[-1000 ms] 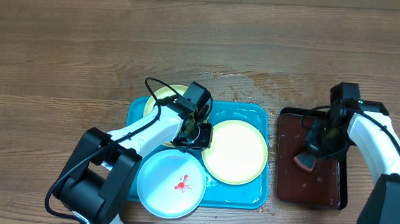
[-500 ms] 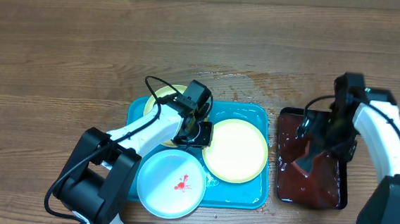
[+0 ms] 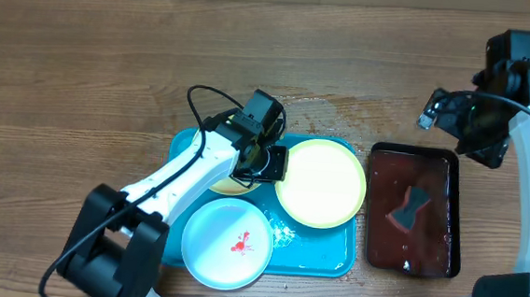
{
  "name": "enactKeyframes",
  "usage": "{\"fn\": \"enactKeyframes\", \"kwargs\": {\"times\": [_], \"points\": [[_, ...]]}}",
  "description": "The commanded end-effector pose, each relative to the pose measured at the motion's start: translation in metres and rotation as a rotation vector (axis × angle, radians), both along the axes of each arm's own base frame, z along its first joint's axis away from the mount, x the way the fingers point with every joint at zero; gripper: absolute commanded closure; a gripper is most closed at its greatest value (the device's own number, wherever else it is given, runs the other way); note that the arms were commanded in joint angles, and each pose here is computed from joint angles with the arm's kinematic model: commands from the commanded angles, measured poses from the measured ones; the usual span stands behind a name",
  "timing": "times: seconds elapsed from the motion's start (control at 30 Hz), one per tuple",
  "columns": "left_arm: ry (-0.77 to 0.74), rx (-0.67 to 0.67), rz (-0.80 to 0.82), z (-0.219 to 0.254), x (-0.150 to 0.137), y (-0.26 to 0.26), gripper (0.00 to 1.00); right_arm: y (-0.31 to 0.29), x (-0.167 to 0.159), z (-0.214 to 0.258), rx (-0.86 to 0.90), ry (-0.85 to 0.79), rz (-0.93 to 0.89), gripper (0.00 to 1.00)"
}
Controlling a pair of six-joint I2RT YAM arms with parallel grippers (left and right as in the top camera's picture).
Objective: Clean dirty plates on tray and stack at the side
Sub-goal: 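Lift the cleaned yellow plate with the left gripper toward the dark tray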
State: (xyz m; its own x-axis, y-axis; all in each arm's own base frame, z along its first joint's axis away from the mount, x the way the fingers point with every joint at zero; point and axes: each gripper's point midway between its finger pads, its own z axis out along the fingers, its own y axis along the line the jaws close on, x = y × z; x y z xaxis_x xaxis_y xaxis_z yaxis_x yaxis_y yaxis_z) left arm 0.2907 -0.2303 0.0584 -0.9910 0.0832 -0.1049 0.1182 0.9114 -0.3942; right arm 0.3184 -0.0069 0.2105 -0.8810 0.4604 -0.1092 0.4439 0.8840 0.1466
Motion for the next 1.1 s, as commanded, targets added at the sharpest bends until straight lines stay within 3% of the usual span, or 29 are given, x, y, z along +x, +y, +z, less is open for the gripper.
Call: {"fn": "enactKeyframes", "kwargs": {"times": [0.0, 0.43, 0.7, 0.87, 1.07], "points": [[-0.092, -0.096, -0.039, 0.047, 0.006, -0.014, 0.96, -0.001, 0.006, 0.045, -0.013, -0.111, 0.027, 0.00], [-0.338, 0.081, -0.118, 0.119, 0.029, -0.046, 0.96, 0.005, 0.006, 0.134, -0.018, -0.347, 0.089, 0.00], [-0.303, 0.137, -0.203, 0.099, 0.038, -0.082, 0.96, 0.005, 0.009, 0.150, -0.040, -0.409, 0.132, 0.00], [-0.356, 0.200, -0.308, 0.087, 0.037, -0.123, 0.96, 0.005, 0.014, 0.162, -0.046, -0.461, 0.132, 0.00], [-0.365, 0.256, -0.338, 0.078, 0.035, -0.138, 0.96, 0.005, 0.018, 0.178, -0.058, -0.526, 0.135, 0.00]]}}
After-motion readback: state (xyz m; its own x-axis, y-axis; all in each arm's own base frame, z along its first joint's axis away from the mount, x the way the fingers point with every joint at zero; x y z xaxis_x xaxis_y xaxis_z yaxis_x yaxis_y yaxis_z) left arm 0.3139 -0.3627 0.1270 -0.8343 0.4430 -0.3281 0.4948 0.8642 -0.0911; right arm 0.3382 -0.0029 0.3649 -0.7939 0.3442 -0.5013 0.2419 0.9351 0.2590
